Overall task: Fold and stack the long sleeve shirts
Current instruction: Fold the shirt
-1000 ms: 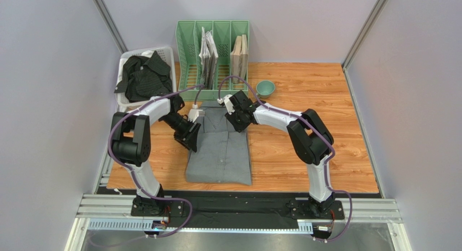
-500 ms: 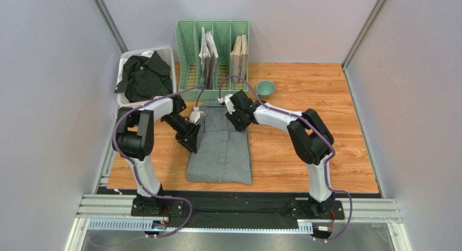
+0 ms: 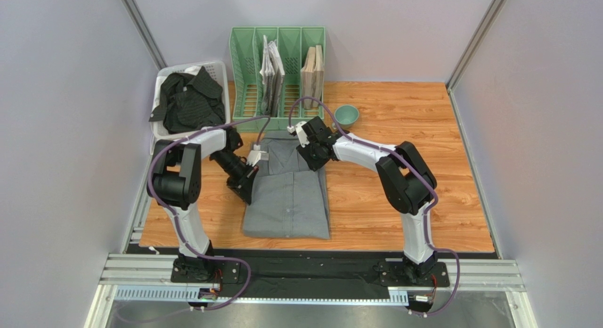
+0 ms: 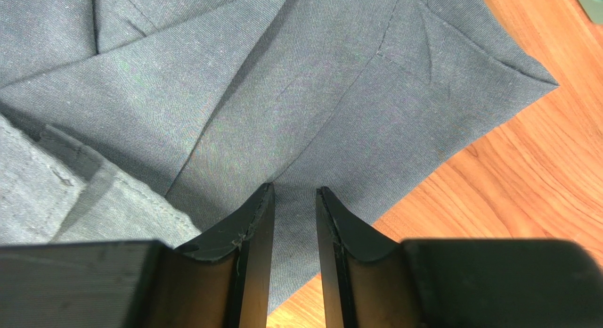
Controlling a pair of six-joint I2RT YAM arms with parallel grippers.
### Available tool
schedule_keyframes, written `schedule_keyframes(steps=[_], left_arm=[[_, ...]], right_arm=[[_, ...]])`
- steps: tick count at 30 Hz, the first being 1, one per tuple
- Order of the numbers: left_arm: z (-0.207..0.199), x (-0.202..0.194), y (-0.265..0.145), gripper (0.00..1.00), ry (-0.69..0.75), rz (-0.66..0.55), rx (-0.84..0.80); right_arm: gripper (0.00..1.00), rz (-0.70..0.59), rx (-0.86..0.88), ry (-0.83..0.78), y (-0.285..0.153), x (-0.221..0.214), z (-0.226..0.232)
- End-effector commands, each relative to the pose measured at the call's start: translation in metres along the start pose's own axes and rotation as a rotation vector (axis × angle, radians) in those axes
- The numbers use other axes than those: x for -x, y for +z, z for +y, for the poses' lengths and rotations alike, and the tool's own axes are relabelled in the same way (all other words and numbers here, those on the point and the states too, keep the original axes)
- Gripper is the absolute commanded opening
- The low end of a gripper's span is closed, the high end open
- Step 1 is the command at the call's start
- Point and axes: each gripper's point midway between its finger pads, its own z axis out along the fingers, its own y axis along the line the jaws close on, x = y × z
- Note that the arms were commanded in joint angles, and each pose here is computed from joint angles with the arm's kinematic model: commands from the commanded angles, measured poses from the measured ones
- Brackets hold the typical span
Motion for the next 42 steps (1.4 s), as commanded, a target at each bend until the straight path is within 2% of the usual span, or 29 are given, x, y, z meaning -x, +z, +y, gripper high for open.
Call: schedule_keyframes(steps=[1, 8, 16, 17, 20, 21, 24, 28, 30, 38, 42], left_arm=[[-0.006, -0.004, 0.000, 0.00, 0.073, 0.025, 0.004], [-0.017, 0.003, 0.012, 0.00, 0.173, 0.059, 0.042], [-0.009, 0.013, 0.010, 0.00, 0.214, 0.045, 0.104], [-0.008, 0.012, 0.009, 0.02, 0.219, 0.044, 0.108], [-0.015, 0.009, 0.004, 0.17, 0.230, 0.006, 0.102], [-0.021, 0.013, -0.002, 0.25, 0.245, -0.038, 0.105], [-0.023, 0.017, -0.014, 0.36, 0.228, -0.129, 0.129], [-0.019, 0.030, -0.031, 0.42, 0.197, -0.211, 0.150], [-0.016, 0.031, -0.029, 0.44, 0.174, -0.199, 0.143], [0.001, 0.043, -0.018, 0.48, 0.111, -0.182, 0.139], [0.003, 0.048, -0.012, 0.48, 0.089, -0.183, 0.117]], right_arm=[[0.31, 0.072, -0.064, 0.013, -0.001, -0.022, -0.018], [0.33, 0.050, -0.064, -0.011, -0.005, -0.011, -0.021], [0.34, 0.062, -0.060, 0.002, 0.000, -0.010, -0.029], [0.35, 0.056, -0.051, 0.008, -0.004, -0.008, -0.029], [0.41, -0.015, 0.067, 0.019, -0.036, 0.014, -0.010], [0.46, -0.053, 0.087, 0.021, -0.057, 0.024, -0.008], [0.53, -0.086, 0.152, 0.028, -0.085, 0.029, 0.002], [0.54, -0.095, 0.194, 0.048, -0.110, 0.022, 0.008], [0.54, -0.080, 0.233, 0.072, -0.112, 0.014, 0.014], [0.50, 0.050, 0.384, 0.172, -0.093, -0.026, 0.044], [0.50, 0.100, 0.376, 0.184, -0.077, -0.038, 0.042]])
